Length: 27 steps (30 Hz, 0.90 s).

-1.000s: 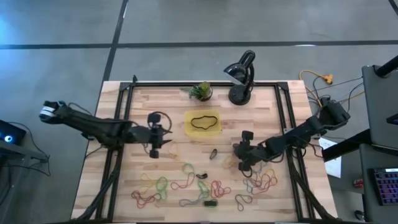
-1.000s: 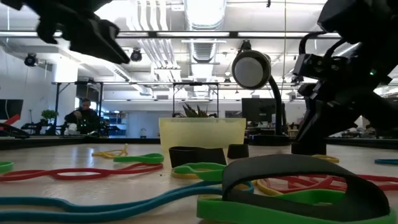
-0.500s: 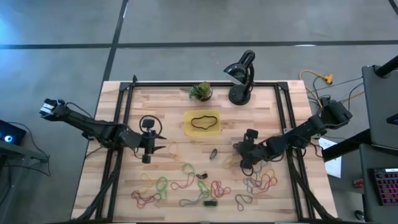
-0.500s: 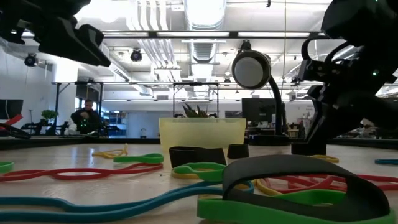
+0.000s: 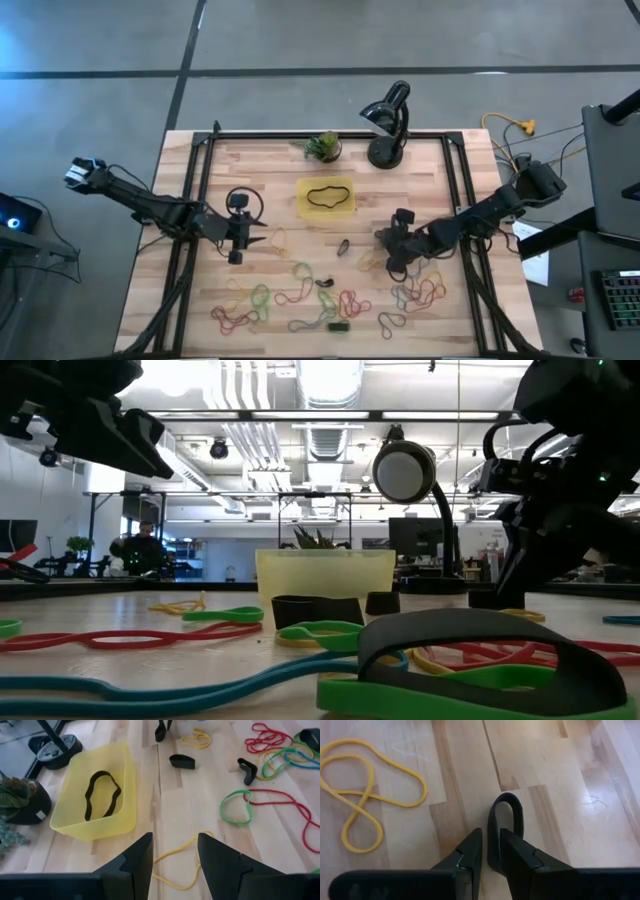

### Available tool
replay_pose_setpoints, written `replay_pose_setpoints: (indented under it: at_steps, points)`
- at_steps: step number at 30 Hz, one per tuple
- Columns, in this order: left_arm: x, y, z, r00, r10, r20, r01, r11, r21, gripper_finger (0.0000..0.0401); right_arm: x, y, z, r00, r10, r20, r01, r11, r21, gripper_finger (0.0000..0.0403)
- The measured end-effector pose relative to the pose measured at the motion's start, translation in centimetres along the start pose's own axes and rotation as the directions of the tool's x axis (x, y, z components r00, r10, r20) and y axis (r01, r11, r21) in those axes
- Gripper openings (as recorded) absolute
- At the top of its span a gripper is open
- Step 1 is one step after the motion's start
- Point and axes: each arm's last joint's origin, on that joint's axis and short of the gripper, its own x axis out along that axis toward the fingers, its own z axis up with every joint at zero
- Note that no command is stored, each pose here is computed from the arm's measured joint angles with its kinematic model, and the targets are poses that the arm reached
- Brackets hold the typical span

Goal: Pick and place rubber bands into bin
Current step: Put the black rubber band in the yellow bin

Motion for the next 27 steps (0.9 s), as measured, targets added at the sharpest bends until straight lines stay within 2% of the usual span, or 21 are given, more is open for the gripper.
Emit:
replay_pose_setpoints:
  at_steps: [6, 13, 17, 21, 24, 27]
  points:
    - [0.0, 0.0, -0.1, 1.0, -0.001, -0.003, 0.001, 1.0, -0.018, 0.014, 0.7, 0.2, -0.4, 0.999, -0.004, -0.04, 0.003, 1.0, -0.025, 0.0013]
    - [0.0, 0.0, 0.0, 1.0, 0.0, 0.002, 0.0, 1.0, -0.02, 0.014, 0.8, 0.7, 0.3, 0.999, -0.038, -0.018, 0.037, 0.997, -0.074, 0.0009]
    - [0.0, 0.0, 0.0, 1.0, 0.001, 0.005, -0.001, 1.0, -0.023, 0.014, -0.5, 1.2, 2.8, 0.994, -0.057, 0.092, 0.069, 0.988, -0.14, 0.0009]
    - [0.1, 0.0, 0.0, 1.0, 0.004, 0.004, -0.004, 1.0, -0.023, 0.014, -1.6, 1.4, 5.6, 0.972, -0.125, 0.198, 0.169, 0.959, -0.227, 0.0009]
    - [0.1, 0.0, 0.0, 1.0, 0.004, 0.002, -0.004, 1.0, -0.022, 0.014, -2.0, 0.9, 8.0, 0.942, -0.172, 0.288, 0.245, 0.938, -0.243, 0.0009]
    - [0.3, -0.1, -0.1, 1.0, 0.005, -0.008, -0.005, 1.0, -0.018, 0.014, -2.0, -0.2, 10.2, 0.918, -0.157, 0.365, 0.258, 0.934, -0.247, 0.0009]
